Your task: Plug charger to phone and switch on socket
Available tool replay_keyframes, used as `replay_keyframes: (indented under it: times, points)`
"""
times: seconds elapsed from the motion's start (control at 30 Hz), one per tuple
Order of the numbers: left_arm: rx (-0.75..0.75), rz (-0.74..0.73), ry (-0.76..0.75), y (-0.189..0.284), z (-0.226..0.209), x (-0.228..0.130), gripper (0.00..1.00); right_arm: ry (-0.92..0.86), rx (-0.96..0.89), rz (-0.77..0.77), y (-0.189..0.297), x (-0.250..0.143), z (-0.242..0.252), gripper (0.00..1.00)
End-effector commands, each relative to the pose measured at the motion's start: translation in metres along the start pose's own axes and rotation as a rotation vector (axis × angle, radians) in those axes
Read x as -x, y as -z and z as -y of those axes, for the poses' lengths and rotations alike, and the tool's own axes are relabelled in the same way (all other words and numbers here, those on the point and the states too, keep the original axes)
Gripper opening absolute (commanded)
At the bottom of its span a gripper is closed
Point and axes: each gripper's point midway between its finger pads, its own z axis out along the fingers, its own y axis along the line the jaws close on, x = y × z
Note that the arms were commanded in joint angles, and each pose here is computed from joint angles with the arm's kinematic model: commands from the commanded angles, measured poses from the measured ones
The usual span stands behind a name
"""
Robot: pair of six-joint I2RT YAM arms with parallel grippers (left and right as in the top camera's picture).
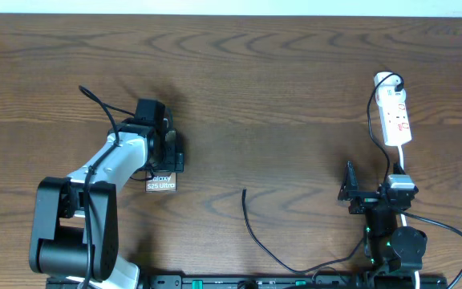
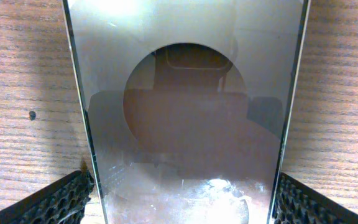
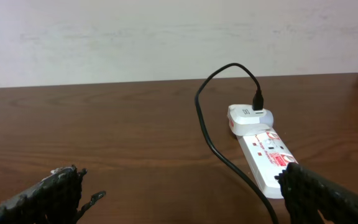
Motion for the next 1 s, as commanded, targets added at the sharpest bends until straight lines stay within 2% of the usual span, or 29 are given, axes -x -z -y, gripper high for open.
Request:
replay_keyframes:
  times: [0.0,0.3,0.97]
  points:
    - [0.01,-0.034,0.003,-0.0065,-0.0029,-0.011,0.93,0.013,0.001,-0.004,0.0,-0.0014,-0.0007,0.99]
    - [0.01,-0.03,0.003,-0.0065,-0.0028,-0.0101,0.98,0.013,0.001,-0.004,0.0,-0.0014,-0.0007,0.99]
    - [0.007,-0.008,0.003,-0.0066,-0.002,-0.0047,0.98,0.012,0.001,-0.004,0.0,-0.0014,-0.0007,0.99]
